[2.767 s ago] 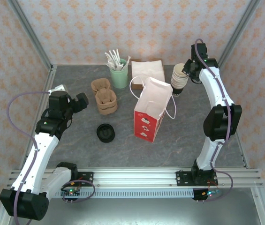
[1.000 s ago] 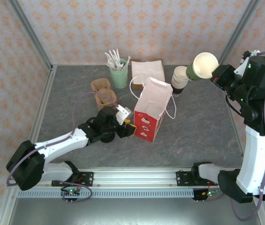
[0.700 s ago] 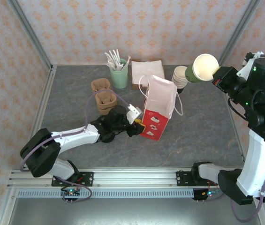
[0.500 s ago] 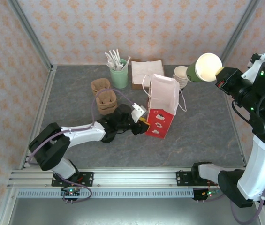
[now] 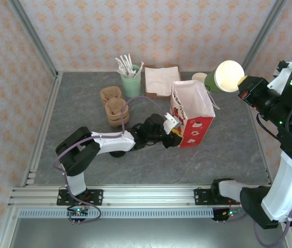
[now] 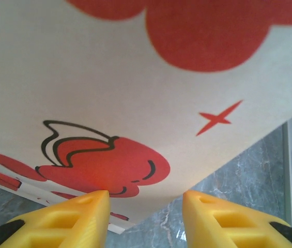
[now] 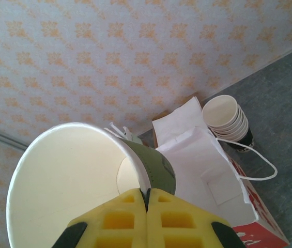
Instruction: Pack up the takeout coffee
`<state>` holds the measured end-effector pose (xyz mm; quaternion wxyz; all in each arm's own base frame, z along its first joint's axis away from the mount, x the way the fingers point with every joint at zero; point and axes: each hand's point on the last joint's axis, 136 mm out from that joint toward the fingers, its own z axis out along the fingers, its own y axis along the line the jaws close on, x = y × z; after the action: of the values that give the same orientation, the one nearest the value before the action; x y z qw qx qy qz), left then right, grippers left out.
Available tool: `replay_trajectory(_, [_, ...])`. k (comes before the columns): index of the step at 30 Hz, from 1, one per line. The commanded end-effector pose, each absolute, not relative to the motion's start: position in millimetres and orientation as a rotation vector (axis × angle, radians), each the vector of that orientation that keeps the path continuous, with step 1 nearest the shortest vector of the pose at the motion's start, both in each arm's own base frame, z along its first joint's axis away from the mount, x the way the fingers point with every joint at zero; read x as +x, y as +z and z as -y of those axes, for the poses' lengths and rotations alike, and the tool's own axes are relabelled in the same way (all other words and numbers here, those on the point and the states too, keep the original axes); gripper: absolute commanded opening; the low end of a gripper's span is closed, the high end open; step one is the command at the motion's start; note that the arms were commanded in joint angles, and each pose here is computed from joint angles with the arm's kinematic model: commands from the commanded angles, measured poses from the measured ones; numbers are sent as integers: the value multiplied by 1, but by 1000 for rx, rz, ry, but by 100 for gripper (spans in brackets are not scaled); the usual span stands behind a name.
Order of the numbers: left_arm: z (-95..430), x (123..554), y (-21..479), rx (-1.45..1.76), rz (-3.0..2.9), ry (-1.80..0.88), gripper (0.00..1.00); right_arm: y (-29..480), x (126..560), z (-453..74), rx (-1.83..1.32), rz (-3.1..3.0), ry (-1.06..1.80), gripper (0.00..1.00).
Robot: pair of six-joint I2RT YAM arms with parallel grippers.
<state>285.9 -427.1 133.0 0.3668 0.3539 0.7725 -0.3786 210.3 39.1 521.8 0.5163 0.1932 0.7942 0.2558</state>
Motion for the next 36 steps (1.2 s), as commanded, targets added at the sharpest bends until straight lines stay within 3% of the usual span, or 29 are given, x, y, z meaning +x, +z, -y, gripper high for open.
replay_trajectory(1, [437, 288, 157, 887, -1925, -1021, 42, 534, 196, -52, 410, -1886, 708, 0])
replay_trajectory(9, [385, 282, 186, 838, -1930, -913, 43, 538, 183, -92, 261, -1908, 966, 0])
replay_trajectory(21, [196, 273, 226, 355, -2007, -602, 46, 507, 199, -129, 182, -1949, 1178, 0])
replay_trajectory(31, [101, 259, 205, -148, -2155, -363, 50, 415, 218, -205, 3, -2202, 1052, 0])
replay_trajectory(36, [75, 239, 178, -352, -2253, -295, 61, 339, 236, -243, 35, -2282, 946, 0])
